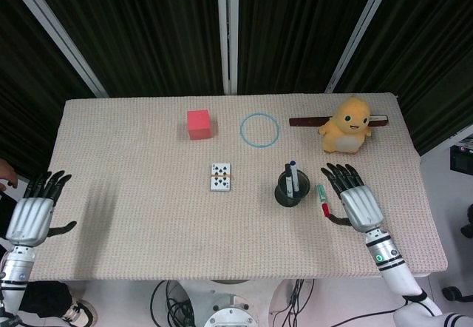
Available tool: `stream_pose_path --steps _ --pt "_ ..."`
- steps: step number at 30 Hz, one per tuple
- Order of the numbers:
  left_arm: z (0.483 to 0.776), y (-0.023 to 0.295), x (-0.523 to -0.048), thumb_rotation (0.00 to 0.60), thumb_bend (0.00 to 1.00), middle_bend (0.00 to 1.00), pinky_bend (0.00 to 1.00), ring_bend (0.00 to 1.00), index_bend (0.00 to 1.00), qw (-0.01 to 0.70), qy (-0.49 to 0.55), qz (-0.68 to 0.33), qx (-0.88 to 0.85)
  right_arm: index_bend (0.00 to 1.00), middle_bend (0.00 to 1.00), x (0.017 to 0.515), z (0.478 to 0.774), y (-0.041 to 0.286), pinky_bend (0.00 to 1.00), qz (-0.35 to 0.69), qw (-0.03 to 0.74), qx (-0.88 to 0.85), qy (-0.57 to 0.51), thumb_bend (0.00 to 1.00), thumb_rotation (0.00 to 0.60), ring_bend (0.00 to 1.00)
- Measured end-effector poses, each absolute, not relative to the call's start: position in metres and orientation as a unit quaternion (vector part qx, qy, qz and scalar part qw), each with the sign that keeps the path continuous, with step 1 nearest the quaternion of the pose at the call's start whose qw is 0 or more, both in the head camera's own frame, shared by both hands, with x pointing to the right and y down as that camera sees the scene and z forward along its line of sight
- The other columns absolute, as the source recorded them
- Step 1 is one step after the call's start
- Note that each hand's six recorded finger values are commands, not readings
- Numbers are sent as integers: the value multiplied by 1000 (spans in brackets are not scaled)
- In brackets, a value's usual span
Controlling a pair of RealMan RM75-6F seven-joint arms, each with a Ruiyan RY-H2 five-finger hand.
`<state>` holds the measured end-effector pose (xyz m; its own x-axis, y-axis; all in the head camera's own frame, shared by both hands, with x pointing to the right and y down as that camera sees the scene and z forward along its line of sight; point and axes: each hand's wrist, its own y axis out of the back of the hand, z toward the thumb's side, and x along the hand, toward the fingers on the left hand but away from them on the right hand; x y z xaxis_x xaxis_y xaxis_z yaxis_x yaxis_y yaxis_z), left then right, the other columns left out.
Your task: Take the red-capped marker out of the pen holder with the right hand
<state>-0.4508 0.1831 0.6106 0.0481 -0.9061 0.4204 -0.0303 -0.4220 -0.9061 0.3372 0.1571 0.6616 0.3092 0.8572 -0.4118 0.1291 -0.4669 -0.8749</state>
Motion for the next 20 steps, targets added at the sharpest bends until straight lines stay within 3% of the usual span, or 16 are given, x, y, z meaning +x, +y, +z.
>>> stream_pose_path --steps 4,14,20 --pt "610 183 -450 600 61 58 43 0 120 381 380 -575 -616 0 0 351 646 158 0 473 402 -693 -366 49 600 0" --pt "606 174 -442 600 62 58 44 0 120 393 381 -566 -616 0 0 440 586 176 0 517 408 -600 -454 52 600 0" --pt "605 171 -440 600 61 58 44 0 120 397 379 -565 -616 0 0 472 580 180 0 564 398 -549 -471 54 600 0"
